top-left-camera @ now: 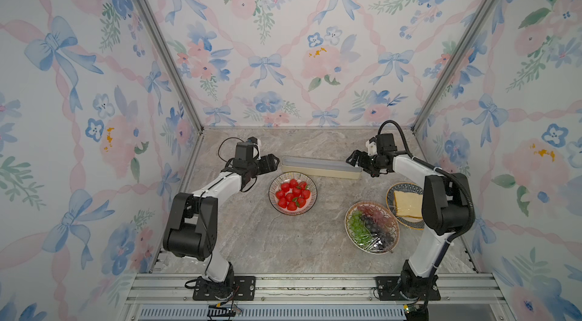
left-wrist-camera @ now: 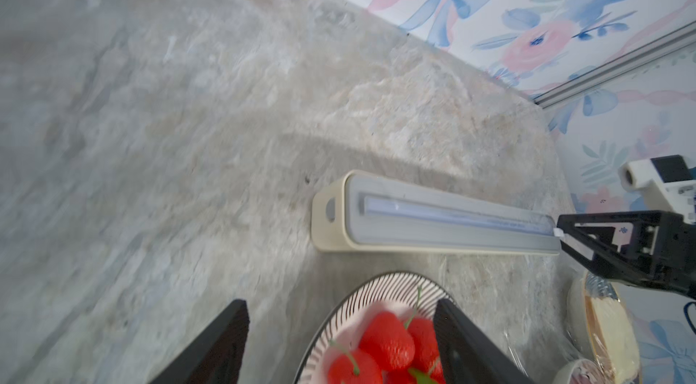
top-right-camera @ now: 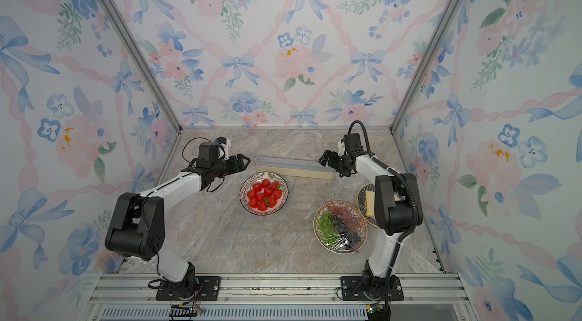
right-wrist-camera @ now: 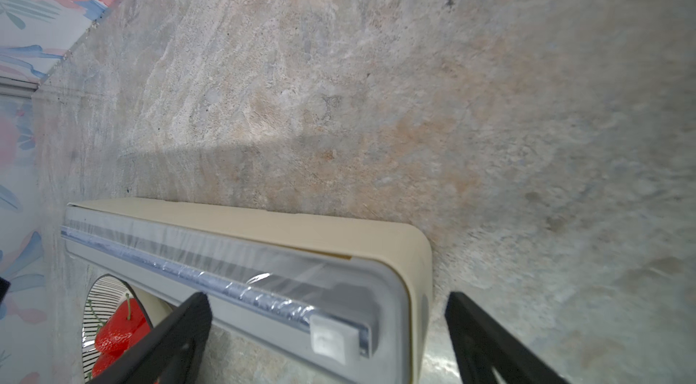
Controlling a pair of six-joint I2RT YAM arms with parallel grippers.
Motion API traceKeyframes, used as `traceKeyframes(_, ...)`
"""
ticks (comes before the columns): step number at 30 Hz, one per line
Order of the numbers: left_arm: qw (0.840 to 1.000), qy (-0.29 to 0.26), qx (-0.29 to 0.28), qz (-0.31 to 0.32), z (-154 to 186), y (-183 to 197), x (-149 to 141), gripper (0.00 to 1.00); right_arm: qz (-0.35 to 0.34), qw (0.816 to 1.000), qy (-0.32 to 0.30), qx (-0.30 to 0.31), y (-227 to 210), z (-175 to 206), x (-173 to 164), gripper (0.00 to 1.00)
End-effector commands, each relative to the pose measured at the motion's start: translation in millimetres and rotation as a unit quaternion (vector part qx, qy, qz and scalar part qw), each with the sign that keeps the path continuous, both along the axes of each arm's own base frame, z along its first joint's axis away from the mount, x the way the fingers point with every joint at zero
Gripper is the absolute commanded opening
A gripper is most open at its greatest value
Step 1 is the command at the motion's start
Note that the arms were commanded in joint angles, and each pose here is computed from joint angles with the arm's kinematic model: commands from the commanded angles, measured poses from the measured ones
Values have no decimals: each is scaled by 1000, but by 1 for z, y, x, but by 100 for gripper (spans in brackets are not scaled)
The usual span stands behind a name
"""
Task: Wrap the plate with plastic wrap
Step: Move the plate to the center of the board, then adjust the plastic wrap cutting box at the center of the board.
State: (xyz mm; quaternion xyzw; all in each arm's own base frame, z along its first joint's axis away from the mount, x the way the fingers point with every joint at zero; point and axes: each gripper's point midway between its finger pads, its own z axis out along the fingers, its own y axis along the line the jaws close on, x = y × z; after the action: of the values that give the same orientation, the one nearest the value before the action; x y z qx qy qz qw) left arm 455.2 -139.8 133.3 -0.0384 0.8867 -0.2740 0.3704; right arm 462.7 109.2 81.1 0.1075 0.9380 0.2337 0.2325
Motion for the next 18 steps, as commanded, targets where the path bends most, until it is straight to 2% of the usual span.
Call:
traceKeyframes(1, 999, 20, -9, -45, -18, -23, 14, 91, -4, 1000, 14, 13, 2, -1, 3, 99)
traceKeyframes(5, 996, 35, -27, -77, -37, -47, 34, 93, 7, 1000, 16, 16, 11, -1, 4, 99)
traceKeyframes(10, 991, 39, -36, -122, -47, -77, 37, 92, 29, 999, 22, 18, 28, -3, 3, 97)
traceKeyframes(18, 994, 34, -20, -103, -42, -59, 27, 90, 60, 998, 22, 28, 66, 0, 3, 97)
